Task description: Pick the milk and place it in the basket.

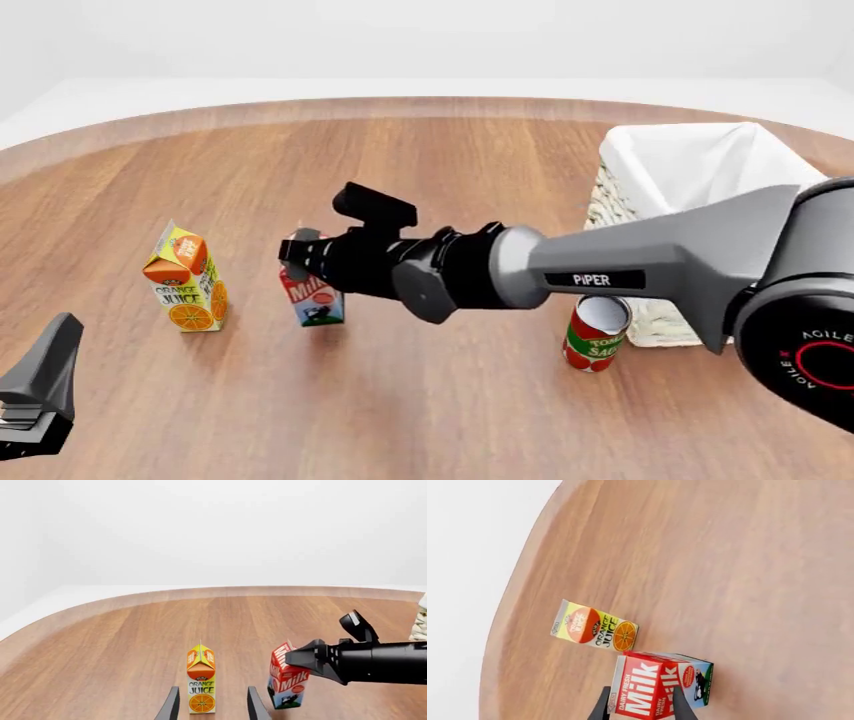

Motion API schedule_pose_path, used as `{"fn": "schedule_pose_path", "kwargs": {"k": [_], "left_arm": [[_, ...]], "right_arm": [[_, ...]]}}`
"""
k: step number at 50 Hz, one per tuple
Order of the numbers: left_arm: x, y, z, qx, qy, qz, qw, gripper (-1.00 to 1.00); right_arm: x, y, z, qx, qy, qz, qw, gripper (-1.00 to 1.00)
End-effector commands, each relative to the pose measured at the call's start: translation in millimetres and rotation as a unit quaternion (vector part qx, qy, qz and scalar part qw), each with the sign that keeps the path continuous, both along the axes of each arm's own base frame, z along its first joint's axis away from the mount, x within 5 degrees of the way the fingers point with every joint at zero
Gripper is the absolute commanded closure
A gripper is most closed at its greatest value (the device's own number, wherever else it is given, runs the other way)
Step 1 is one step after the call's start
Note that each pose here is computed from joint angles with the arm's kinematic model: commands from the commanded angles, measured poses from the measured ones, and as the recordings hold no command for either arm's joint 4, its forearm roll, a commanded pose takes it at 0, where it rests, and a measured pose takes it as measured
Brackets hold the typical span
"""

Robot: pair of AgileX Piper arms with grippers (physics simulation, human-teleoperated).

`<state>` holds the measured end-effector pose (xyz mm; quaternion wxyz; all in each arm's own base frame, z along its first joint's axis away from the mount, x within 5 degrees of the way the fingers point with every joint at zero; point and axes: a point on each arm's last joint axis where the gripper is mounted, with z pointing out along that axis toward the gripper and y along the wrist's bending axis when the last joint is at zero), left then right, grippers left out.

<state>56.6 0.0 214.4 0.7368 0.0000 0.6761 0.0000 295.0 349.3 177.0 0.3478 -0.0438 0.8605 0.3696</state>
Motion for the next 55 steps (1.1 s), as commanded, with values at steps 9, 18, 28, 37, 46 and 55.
{"fn": "schedule_pose_path", "kwargs": {"k": [9,18,28,37,46,55], "left_arm": [[0.0,0.0,0.0,0.0,0.0,0.0,1.0,-1.0],[0.0,0.0,0.0,0.0,0.0,0.0,1.0,-1.0],[0.0,0.0,0.0,0.0,0.0,0.0,1.0,-1.0],[0.0,0.0,0.0,0.0,0.0,0.0,1.0,-1.0],[0.0,0.0,0.0,0.0,0.0,0.0,1.0,-1.0],[0.0,0.0,0.0,0.0,0.0,0.0,1.0,-1.0]], "right_arm": [[-3.3,-43.0,56.1,0.029,-0.067,-0.014,0.9972,1.0],[-14.9,-67.8,75.3,0.046,-0.09,-0.024,0.9946,1.0],[-28.6,-91.9,95.9,0.056,-0.126,-0.027,0.9902,1.0],[-42.4,-118.8,119.4,0.058,-0.157,-0.036,0.9852,1.0],[-54.8,-153.4,145.5,0.058,-0.194,-0.058,0.9777,1.0],[-66.0,-183.0,167.7,0.052,-0.221,-0.08,0.9706,1.0]]}}
